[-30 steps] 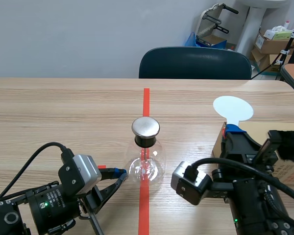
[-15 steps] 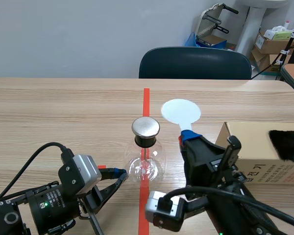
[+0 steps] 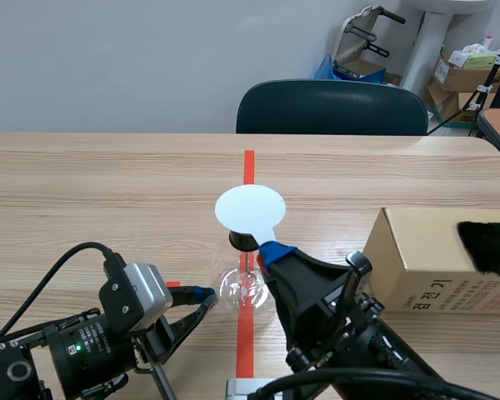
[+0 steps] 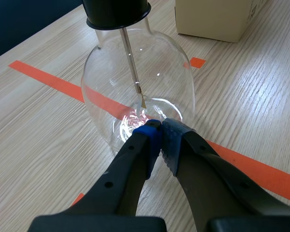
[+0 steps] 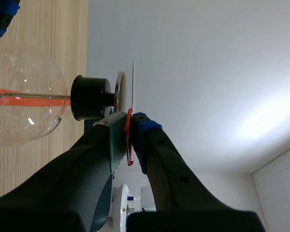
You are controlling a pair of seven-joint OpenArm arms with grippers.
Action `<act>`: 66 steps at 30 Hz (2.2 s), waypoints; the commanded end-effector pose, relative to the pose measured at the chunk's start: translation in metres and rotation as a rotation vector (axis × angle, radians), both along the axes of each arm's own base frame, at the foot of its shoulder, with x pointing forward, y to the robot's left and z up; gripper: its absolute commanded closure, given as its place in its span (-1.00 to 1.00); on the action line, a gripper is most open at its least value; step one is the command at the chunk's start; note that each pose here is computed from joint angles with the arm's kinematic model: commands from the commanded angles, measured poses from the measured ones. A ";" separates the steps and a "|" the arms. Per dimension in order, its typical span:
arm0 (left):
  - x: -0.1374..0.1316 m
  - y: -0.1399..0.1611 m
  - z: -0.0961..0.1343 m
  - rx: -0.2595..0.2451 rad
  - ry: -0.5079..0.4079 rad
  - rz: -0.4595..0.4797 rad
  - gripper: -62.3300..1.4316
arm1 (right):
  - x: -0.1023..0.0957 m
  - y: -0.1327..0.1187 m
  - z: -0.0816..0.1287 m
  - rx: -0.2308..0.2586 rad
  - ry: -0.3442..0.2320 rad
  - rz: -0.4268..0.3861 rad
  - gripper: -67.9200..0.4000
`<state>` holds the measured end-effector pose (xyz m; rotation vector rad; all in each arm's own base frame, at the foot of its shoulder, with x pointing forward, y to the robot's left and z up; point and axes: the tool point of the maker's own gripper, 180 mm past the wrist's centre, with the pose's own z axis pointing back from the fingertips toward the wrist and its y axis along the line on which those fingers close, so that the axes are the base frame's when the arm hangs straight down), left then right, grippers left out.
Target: Do the electroscope experiment
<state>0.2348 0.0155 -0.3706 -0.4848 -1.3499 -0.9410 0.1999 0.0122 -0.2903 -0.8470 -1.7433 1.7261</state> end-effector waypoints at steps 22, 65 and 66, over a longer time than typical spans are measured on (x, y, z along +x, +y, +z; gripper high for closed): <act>0.003 -0.006 0.010 -0.031 -0.022 -0.006 0.86 | 0.009 -0.010 0.005 0.003 -0.023 -0.062 0.94; 0.003 -0.006 0.010 -0.032 -0.023 -0.006 0.86 | 0.023 -0.033 0.007 0.014 -0.026 -0.209 0.94; 0.003 -0.006 0.010 -0.032 -0.023 -0.006 0.86 | 0.020 -0.028 0.007 0.011 -0.025 -0.179 0.94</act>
